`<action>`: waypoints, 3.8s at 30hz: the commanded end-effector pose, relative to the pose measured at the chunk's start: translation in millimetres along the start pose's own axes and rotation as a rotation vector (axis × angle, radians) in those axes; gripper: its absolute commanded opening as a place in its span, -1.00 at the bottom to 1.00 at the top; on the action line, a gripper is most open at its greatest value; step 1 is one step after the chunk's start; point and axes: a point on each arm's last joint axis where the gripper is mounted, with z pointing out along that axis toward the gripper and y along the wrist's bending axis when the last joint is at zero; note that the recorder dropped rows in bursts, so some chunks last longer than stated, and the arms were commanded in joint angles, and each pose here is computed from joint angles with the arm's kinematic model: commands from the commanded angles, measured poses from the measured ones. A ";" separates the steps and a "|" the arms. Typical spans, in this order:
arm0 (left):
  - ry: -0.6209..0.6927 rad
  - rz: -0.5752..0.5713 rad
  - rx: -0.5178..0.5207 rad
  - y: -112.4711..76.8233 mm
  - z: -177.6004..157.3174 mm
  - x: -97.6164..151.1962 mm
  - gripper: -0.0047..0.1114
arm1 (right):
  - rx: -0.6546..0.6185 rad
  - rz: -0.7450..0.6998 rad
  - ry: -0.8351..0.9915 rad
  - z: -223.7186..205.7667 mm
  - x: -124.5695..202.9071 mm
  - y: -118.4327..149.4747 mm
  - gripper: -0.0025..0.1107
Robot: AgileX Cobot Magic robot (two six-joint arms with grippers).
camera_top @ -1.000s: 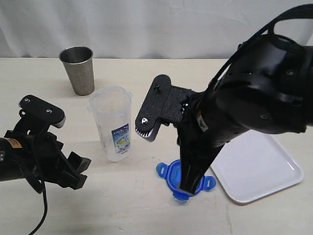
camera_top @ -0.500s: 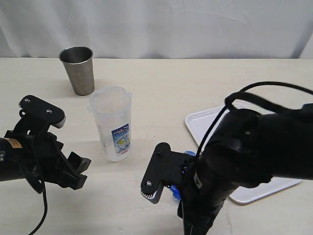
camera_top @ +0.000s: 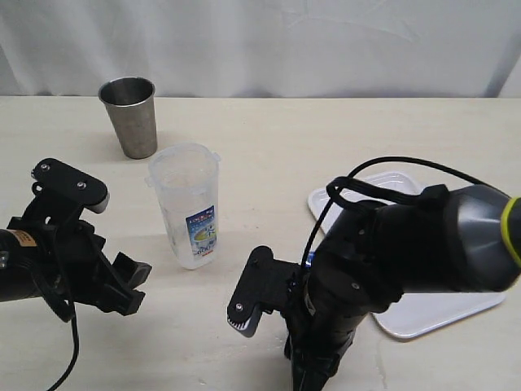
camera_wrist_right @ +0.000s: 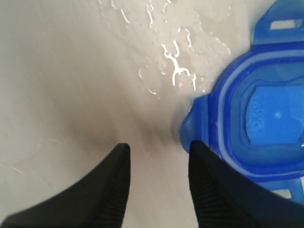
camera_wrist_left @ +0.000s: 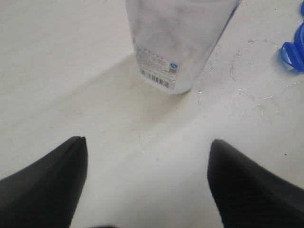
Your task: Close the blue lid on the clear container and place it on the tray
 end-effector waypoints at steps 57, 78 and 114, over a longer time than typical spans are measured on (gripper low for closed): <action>-0.006 -0.011 -0.004 0.7 -1.3 0.1 0.24 | -0.022 0.089 -0.083 -49.1 -8.8 -3.9 -0.49; 0.005 -0.007 0.004 0.0 -1.3 1.2 0.24 | -0.399 0.874 -0.020 -18.7 57.3 -51.7 -0.31; 0.012 -0.011 0.009 -0.4 -1.3 1.8 0.24 | -0.159 1.082 -0.090 25.2 65.1 -68.6 -0.12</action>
